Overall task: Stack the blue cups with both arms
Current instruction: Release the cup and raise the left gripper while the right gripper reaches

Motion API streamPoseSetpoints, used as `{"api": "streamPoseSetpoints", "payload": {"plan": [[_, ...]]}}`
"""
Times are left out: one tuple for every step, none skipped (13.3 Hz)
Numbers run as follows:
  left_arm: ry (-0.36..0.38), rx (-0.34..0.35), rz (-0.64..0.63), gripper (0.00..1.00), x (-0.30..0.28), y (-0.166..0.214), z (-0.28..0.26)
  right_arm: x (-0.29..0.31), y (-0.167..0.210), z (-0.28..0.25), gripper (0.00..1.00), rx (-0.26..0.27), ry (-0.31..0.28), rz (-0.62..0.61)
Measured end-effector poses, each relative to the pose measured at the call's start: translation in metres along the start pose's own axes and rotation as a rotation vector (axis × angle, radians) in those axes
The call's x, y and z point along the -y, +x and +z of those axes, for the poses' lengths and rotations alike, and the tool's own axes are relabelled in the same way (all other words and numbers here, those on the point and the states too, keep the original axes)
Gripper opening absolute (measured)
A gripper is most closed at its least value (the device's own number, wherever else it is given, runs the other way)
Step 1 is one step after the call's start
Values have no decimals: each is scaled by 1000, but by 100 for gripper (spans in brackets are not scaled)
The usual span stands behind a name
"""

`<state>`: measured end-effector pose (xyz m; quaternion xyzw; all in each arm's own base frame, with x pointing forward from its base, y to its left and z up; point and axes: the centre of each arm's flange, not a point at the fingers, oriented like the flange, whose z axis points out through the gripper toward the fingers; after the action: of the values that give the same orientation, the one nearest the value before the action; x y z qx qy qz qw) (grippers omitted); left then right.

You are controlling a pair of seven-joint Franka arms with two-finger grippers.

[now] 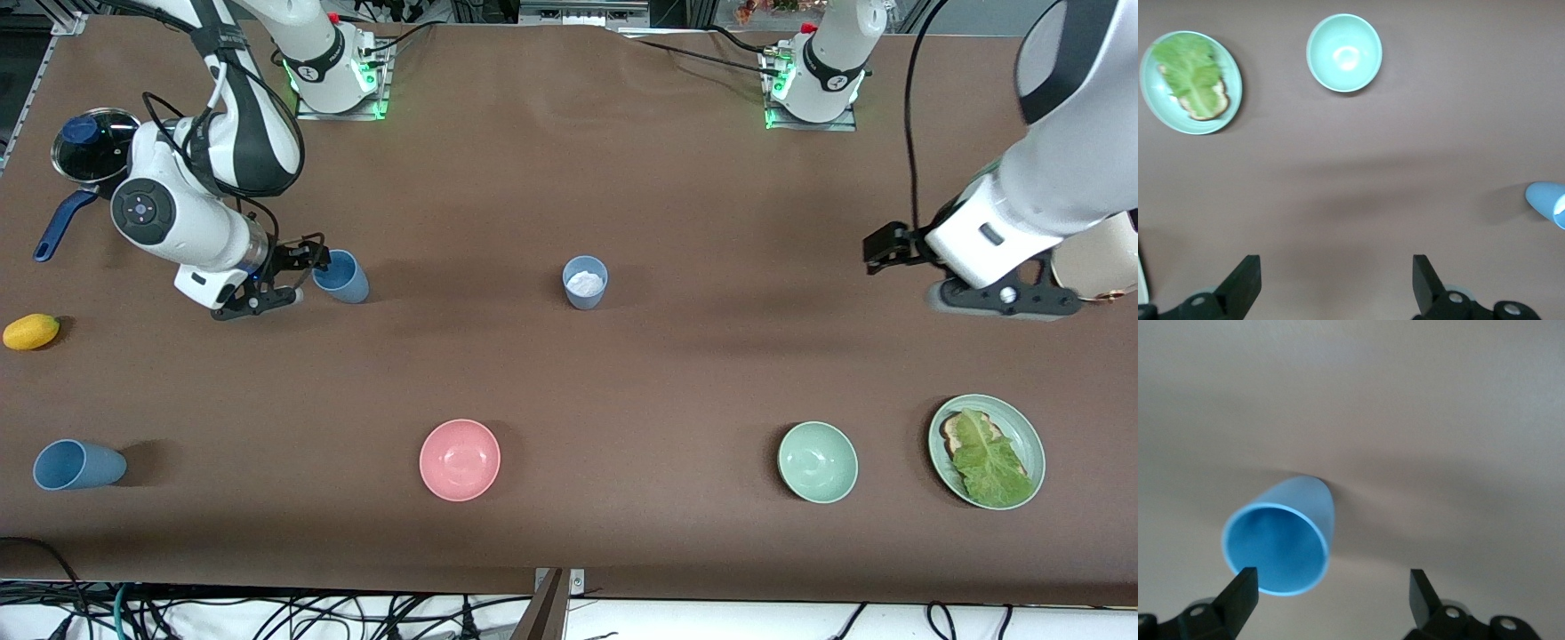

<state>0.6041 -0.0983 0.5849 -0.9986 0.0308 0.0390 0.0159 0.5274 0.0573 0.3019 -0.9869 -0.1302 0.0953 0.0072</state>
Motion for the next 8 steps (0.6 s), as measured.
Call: {"api": "streamPoseSetpoints", "payload": {"plan": [[7,-17,-12,100,6,-5,0,-4,-3,4,100,1,2,1],[-3,-39,-22,100,7,-9,6,-5,-3,6,100,-6,1,0],[-21,-53,-31,100,8,-18,15,-4,-2,8,98,-14,-2,-1],[-27,-58,-41,100,12,-28,21,-4,-1,12,95,-22,-4,-2],[-33,-59,-52,100,17,-37,23,-4,1,17,94,-29,-6,-2],[-33,-58,-58,100,21,-45,21,-5,3,23,85,-29,-8,-2],[-32,-53,-64,100,24,-50,19,-5,4,28,85,-30,-9,-2],[-30,-43,-71,100,28,-54,18,-5,6,32,78,-32,-11,-2]]}}
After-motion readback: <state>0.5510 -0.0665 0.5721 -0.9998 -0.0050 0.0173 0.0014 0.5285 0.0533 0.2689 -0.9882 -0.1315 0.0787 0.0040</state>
